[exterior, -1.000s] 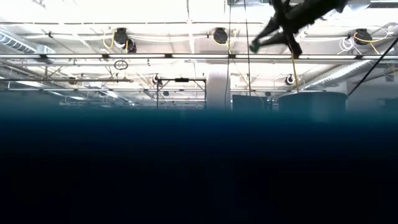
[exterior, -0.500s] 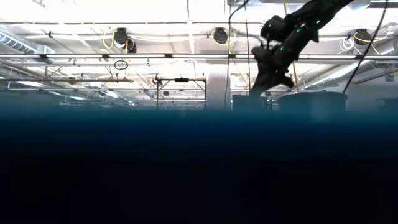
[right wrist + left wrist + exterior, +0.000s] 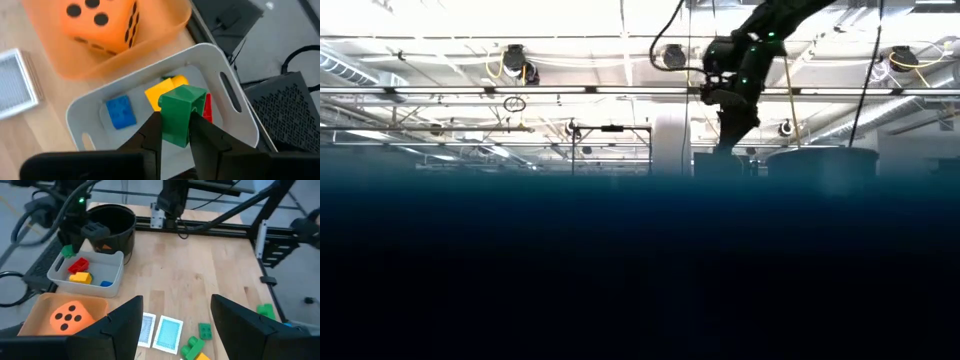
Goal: Pick & Place Toys
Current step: Put the green game piece into the right gray bin
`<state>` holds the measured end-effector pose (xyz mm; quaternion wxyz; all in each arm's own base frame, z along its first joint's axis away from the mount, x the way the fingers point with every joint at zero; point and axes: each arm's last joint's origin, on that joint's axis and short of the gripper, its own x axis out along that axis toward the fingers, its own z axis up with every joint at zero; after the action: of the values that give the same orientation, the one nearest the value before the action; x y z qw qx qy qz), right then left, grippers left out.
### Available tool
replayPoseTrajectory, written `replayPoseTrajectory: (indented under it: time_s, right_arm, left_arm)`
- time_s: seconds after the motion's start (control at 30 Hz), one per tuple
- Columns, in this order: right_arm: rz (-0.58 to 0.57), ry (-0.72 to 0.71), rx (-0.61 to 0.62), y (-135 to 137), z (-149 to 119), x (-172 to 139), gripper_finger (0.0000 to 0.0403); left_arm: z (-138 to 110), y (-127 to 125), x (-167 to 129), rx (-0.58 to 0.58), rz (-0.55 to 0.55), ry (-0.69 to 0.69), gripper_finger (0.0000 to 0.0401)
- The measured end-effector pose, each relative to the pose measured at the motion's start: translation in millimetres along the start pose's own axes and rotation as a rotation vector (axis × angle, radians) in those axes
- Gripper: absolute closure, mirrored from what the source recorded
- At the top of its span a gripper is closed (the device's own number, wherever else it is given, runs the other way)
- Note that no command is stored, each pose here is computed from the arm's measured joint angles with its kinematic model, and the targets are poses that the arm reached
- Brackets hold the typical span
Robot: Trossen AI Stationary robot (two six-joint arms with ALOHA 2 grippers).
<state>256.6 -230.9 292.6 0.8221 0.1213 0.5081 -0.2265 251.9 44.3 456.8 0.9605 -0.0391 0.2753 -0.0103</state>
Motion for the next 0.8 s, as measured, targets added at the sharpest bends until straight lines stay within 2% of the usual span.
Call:
replayPoseTrajectory:
  time_s: [0.2, 0.33, 0.47, 0.63, 0.8]
  right_arm:
    - [0.037, 0.144, -0.048, -4.0, 10.5, 27.4, 0.0348]
    - [0.067, 0.265, -0.098, -2.0, 5.5, 48.0, 0.0348]
    - [0.047, 0.387, -0.199, 6.7, -0.4, 63.0, 0.0348]
    - [0.06, 0.426, -0.307, 19.4, -0.4, 73.5, 0.0345]
    - [0.075, 0.447, -0.335, 27.0, -1.7, 87.1, 0.0344]
  left_arm:
    - [-0.5, 13.6, -3.6, -0.002, -0.062, -0.012, 0.016]
    - [-0.7, 16.3, -4.6, -0.006, -0.084, -0.016, 0.016]
    - [-1.9, 16.5, -4.6, -0.008, -0.089, -0.005, 0.016]
    - [-3.1, 17.0, -2.5, -0.006, -0.091, 0.011, 0.016]
    - [-3.3, 16.8, -2.3, -0.017, -0.092, 0.015, 0.016]
